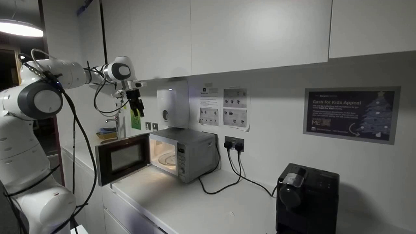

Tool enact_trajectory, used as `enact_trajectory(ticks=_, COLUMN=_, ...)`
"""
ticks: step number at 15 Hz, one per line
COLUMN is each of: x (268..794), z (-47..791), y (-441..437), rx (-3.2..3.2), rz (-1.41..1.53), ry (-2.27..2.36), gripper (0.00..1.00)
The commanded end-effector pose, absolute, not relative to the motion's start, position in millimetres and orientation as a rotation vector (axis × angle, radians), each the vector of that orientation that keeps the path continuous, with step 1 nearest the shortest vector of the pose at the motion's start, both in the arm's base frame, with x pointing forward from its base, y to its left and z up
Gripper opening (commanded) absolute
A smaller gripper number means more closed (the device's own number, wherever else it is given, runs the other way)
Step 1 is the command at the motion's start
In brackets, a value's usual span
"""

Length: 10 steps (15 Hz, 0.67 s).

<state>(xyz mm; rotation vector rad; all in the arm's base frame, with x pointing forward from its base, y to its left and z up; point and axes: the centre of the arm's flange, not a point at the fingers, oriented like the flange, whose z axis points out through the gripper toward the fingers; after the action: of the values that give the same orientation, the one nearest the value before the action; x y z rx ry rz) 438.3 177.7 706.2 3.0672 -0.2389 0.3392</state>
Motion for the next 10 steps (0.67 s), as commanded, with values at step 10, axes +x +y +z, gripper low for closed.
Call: enact_trajectory(ticks=10, x=423.5, z=704.4, y=106.8, rx=3.124, rz=0.33, ry=-0.416, gripper=1.0)
